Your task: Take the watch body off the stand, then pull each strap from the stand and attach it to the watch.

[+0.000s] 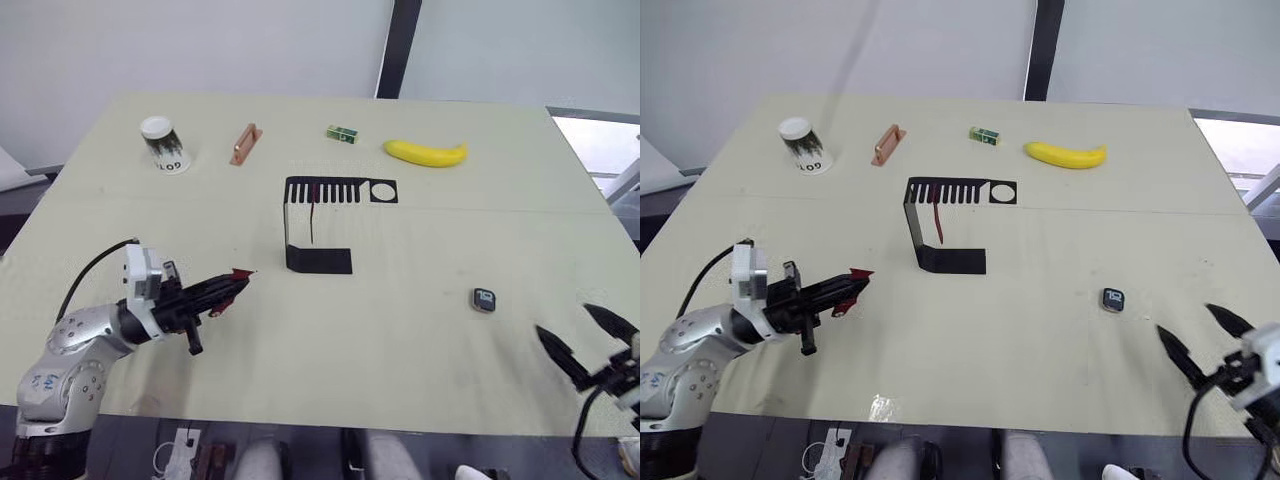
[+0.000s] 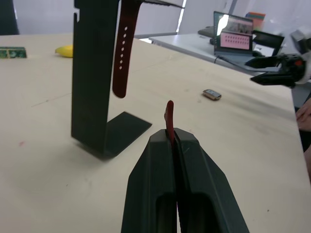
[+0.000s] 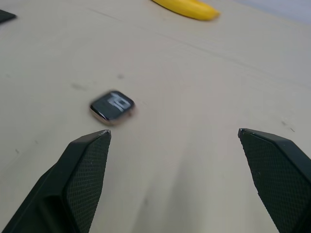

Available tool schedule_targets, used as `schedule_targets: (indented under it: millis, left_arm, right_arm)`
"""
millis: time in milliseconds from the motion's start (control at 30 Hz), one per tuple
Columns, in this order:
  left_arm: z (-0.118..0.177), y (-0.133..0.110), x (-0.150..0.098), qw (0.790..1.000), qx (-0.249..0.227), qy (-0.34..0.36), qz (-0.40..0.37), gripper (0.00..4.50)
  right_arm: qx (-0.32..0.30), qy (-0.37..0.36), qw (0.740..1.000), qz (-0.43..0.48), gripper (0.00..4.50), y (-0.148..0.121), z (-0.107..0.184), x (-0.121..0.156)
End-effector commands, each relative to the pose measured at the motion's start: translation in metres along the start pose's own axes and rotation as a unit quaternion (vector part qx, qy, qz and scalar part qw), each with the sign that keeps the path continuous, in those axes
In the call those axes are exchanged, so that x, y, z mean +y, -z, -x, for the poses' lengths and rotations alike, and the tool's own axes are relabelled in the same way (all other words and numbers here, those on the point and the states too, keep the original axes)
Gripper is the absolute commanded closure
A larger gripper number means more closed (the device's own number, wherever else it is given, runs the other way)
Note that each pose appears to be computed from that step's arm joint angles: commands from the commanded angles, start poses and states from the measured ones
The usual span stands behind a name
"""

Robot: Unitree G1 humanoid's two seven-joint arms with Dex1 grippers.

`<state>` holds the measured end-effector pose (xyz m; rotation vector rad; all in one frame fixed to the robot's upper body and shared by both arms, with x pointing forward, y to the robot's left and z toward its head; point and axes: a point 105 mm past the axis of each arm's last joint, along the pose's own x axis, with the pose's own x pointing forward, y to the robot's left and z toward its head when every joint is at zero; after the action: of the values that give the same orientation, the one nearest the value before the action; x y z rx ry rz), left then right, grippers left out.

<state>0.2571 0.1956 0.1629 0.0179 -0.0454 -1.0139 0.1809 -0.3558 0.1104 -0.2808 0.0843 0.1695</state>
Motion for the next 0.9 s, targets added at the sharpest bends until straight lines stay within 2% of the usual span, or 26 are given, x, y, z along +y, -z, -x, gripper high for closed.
schedule_targets:
  millis: [33,100,200,400,467,600,700,767,900]
  left_arm:
    - [0.016,-0.008,0.007,0.999,0.001,-0.037,-0.034,4.50]
    - [0.019,-0.008,0.005,0.999,0.000,-0.041,-0.028,4.50]
    - [0.016,-0.009,0.000,0.999,-0.002,-0.030,-0.021,4.50]
    - [-0.001,-0.015,-0.016,1.000,-0.015,0.018,-0.016,4.50]
    - [-0.015,-0.020,-0.023,0.999,-0.025,0.044,-0.018,4.50]
    - [-0.034,-0.026,-0.041,0.995,-0.029,0.096,-0.027,4.50]
    - [-0.046,-0.027,-0.057,0.989,-0.027,0.146,-0.030,4.50]
    - [-0.051,-0.027,-0.065,0.984,-0.020,0.173,-0.036,4.50]
    - [-0.061,-0.030,-0.073,0.979,-0.024,0.200,-0.036,4.50]
  right_arm:
    - [-0.002,0.062,0.998,0.005,0.06,0.003,0.025,-0.019]
    - [-0.002,0.080,0.997,-0.016,0.06,0.007,0.033,-0.019]
    - [-0.011,0.070,0.997,-0.029,0.06,0.005,0.029,-0.005]
    - [-0.070,0.059,0.994,-0.052,0.06,-0.031,-0.009,0.028]
    - [-0.085,0.040,0.993,-0.065,0.06,-0.048,-0.024,0.051]
    - [0.000,0.047,0.995,-0.089,0.06,-0.045,-0.043,0.079]
    - [-0.012,0.054,0.992,-0.111,0.06,-0.056,-0.056,0.095]
    - [-0.003,0.087,0.989,-0.123,0.06,-0.055,-0.063,0.096]
    - [0.027,0.108,0.986,-0.122,0.06,-0.044,-0.078,0.109]
